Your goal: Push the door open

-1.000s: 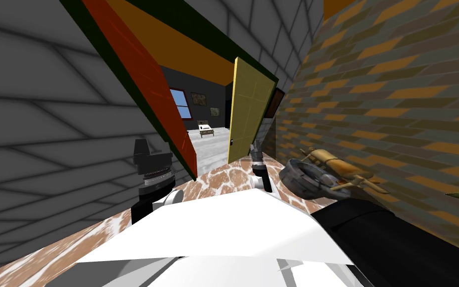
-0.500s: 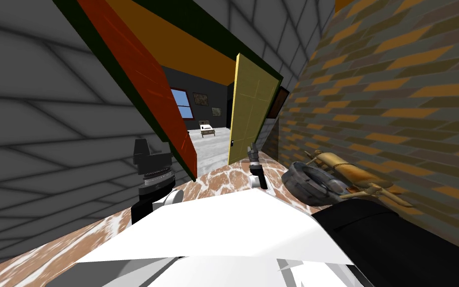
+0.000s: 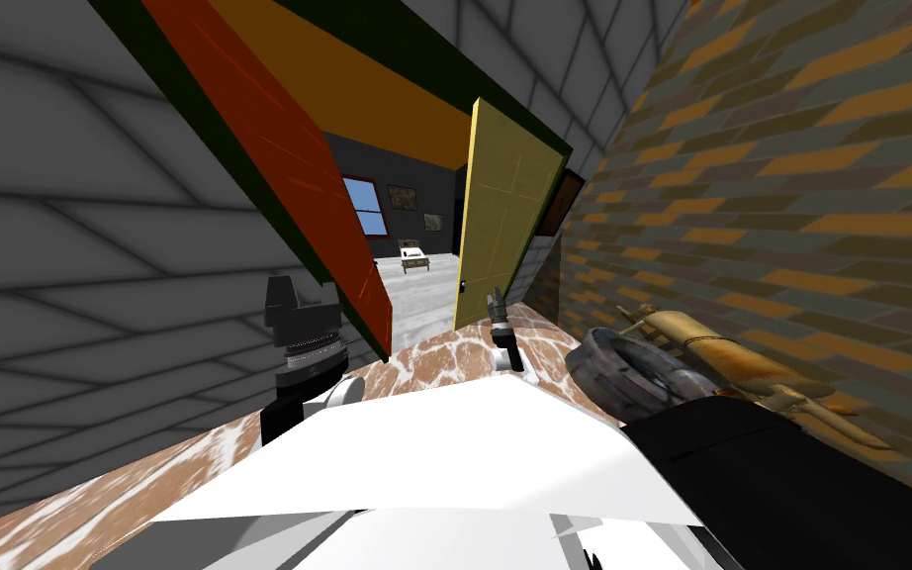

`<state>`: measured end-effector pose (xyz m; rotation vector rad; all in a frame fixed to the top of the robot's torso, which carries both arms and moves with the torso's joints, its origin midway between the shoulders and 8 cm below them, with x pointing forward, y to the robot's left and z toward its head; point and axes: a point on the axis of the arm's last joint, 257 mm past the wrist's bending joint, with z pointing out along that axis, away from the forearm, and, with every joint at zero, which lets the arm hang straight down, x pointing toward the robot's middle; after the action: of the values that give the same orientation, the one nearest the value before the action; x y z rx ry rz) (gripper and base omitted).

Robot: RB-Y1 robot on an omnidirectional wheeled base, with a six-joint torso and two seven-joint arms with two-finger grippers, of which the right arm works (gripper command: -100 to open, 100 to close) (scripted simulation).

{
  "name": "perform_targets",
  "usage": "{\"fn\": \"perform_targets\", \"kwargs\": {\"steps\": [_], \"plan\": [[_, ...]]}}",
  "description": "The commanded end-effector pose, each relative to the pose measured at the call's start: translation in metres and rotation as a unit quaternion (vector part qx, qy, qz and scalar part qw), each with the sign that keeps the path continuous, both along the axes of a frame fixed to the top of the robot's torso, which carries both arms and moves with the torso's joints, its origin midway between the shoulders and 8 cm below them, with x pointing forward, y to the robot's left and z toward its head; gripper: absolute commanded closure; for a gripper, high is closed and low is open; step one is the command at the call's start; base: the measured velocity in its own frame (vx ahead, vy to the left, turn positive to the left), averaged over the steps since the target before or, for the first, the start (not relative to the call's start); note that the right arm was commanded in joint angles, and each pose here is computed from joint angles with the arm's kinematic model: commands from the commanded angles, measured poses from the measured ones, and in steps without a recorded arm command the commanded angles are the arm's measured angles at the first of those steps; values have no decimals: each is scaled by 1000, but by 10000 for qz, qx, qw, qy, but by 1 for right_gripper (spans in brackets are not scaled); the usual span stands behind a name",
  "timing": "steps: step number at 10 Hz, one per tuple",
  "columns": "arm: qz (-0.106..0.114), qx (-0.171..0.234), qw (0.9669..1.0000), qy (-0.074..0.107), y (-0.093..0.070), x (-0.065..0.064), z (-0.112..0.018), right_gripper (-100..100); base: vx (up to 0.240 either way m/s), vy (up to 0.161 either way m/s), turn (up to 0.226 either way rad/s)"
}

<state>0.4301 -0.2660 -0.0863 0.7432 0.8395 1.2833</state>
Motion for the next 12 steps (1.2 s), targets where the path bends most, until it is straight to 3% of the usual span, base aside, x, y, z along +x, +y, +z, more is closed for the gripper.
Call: {"fn": "perform_targets", "kwargs": {"steps": [1, 3, 6, 12], "plan": [[18, 24, 9999, 106, 1, 3, -11, -100, 61, -37, 31], [55, 57, 9998, 198, 2, 8, -23, -100, 47, -56, 42], [164, 145, 9989, 414, 7, 22, -53, -100, 69, -54, 82], [290, 261, 9962, 775, 14, 38, -99, -100, 61, -56, 59]]}}
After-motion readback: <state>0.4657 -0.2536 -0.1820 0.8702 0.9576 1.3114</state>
